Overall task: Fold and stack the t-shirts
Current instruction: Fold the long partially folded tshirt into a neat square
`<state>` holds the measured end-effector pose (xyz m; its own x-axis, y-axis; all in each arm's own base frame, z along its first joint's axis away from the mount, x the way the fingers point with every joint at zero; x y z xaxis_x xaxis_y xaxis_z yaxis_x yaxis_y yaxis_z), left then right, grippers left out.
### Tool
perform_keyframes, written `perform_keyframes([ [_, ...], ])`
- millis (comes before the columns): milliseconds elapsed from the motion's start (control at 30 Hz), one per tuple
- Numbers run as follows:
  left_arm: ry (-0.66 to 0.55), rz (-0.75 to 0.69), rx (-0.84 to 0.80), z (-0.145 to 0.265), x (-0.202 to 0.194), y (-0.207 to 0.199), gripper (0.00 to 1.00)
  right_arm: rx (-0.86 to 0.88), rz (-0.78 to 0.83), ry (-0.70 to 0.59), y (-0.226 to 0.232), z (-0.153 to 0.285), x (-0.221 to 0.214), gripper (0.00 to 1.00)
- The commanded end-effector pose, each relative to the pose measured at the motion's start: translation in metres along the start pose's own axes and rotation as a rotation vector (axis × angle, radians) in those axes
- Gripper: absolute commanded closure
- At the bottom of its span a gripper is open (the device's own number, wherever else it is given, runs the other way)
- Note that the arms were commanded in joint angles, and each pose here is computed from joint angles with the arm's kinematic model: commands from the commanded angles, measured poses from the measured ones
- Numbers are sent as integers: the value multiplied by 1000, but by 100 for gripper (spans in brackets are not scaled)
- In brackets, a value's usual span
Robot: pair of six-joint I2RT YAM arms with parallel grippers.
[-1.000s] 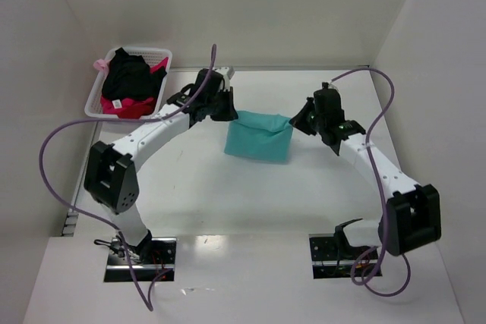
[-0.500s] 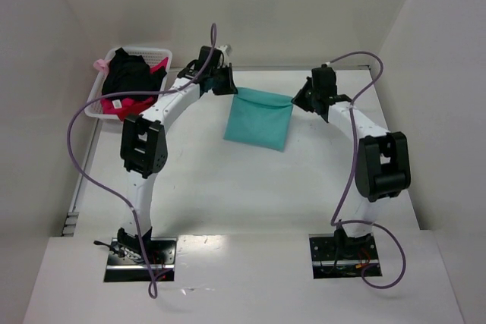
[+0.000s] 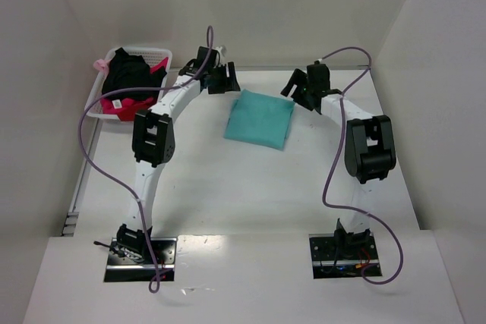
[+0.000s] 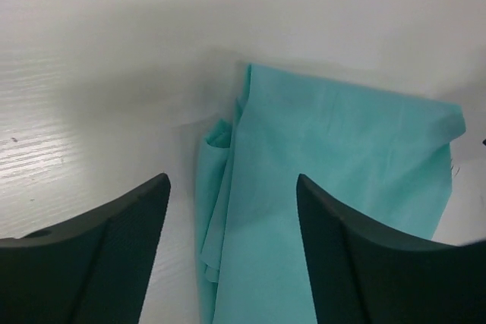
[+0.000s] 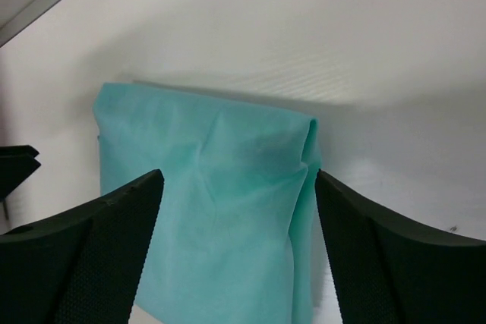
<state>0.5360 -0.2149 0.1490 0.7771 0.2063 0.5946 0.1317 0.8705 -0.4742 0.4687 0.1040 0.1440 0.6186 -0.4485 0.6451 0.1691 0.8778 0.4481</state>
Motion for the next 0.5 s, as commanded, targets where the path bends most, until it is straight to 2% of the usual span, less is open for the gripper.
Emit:
perform_keyframes([
  [0, -114, -38, -41, 22, 37, -11, 23, 72, 48, -171, 20, 13, 49, 12],
  [33, -127, -44, -62, 28, 42, -17, 23, 73, 43, -190, 19, 19, 56, 6],
  [167, -136, -82, -127, 50, 46, -30, 23, 110, 88, -204, 24, 37, 60, 6],
  [267, -112, -125, -174, 55, 33, -43, 22, 93, 95, -177, 18, 37, 51, 6],
  [333, -57, -123, -163, 48, 15, -34, 18, 74, 93, -143, 11, 34, 39, 7],
  [367, -58, -137, -163, 54, 14, -34, 17, 65, 101, -129, 7, 32, 33, 9],
  [467, -7, -145, -235, 56, -5, -34, 14, 83, 102, -115, 1, 33, 20, 33],
])
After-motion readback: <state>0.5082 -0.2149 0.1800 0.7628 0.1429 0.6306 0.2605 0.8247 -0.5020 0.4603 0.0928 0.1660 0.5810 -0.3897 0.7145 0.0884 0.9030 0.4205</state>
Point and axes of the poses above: each gripper's point midway between its finger pads, its own z axis back along the fingers, its own y axis along the line the jaws close on, x = y × z, the point moved 7 cm from there along z, back along the fingers, and after that the axes turned 4 degrees about z, right-handed, at the moved point
